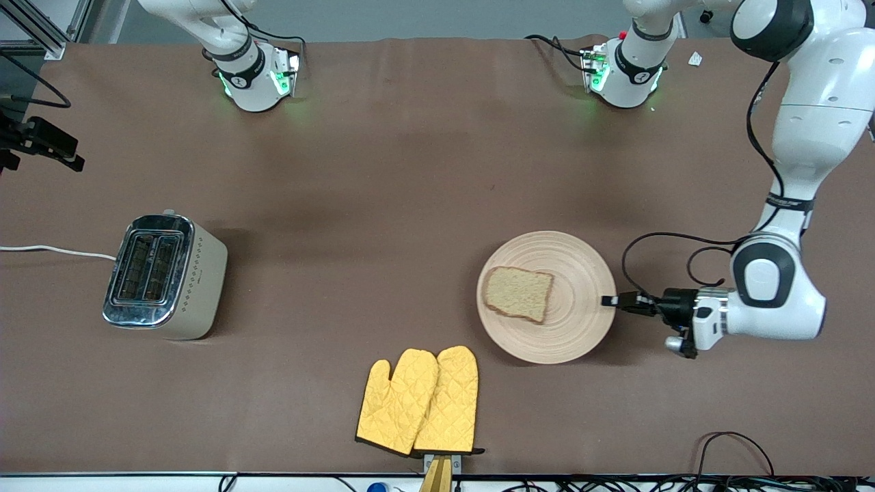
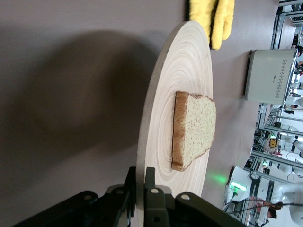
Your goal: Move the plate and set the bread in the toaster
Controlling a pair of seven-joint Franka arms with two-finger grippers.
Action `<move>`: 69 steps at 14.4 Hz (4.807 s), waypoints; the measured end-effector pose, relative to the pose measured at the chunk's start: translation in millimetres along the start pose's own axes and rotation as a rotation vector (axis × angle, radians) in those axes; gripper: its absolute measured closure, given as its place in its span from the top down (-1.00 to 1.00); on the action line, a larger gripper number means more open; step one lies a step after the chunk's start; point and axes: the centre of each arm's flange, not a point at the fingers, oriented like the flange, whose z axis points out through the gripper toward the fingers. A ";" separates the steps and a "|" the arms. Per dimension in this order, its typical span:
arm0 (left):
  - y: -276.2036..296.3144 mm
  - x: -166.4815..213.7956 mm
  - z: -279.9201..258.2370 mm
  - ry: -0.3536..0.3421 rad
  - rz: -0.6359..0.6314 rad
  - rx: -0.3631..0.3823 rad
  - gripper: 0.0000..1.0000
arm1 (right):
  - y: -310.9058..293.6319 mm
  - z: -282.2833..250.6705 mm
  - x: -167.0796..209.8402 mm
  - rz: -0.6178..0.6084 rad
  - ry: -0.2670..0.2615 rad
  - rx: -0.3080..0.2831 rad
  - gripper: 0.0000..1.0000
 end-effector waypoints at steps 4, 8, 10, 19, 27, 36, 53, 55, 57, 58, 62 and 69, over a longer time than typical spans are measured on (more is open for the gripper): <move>75.2 14.4 81.1 0.001 -0.038 -0.059 -0.81 | -2.6 26.2 18.8 -0.003 -0.014 -0.005 1.00; 155.3 15.8 193.2 0.106 -0.088 -0.004 -0.81 | -6.6 67.0 36.5 -0.005 0.008 0.014 1.00; 177.5 5.1 246.3 0.140 -0.124 -0.019 -0.81 | -11.3 86.7 42.7 -0.004 0.023 0.041 1.00; 204.9 -30.1 352.5 0.185 -0.198 -0.049 -0.81 | -117.9 140.8 66.5 0.039 0.027 0.078 1.00; 212.6 -48.4 391.0 0.201 -0.188 -0.021 -0.59 | -152.2 198.1 71.0 0.050 0.025 0.070 1.00; 191.1 -9.6 322.5 0.244 -0.066 0.082 1.00 | -194.5 285.5 86.0 0.030 0.038 0.055 1.00; 221.7 -47.5 -148.0 -0.063 0.083 0.828 1.00 | -221.1 391.8 59.7 0.009 -0.019 0.020 0.61; 247.3 -59.1 -170.3 -0.031 0.094 0.862 1.00 | -221.2 398.1 58.7 0.033 -0.029 0.015 0.58; 265.3 -71.0 -191.1 0.009 0.092 0.885 1.00 | -223.6 401.8 57.4 0.044 -0.034 0.013 0.52; 270.6 -78.7 -207.1 0.035 0.084 0.895 1.00 | -225.7 402.1 56.7 0.043 -0.034 0.013 0.52; 280.4 -103.6 -251.7 0.090 0.050 0.918 1.00 | -230.8 403.7 54.8 0.052 -0.037 0.011 0.24; 337.4 -142.2 -258.1 0.118 0.052 0.985 1.00 | -234.4 409.9 52.9 0.061 -0.043 0.007 -0.21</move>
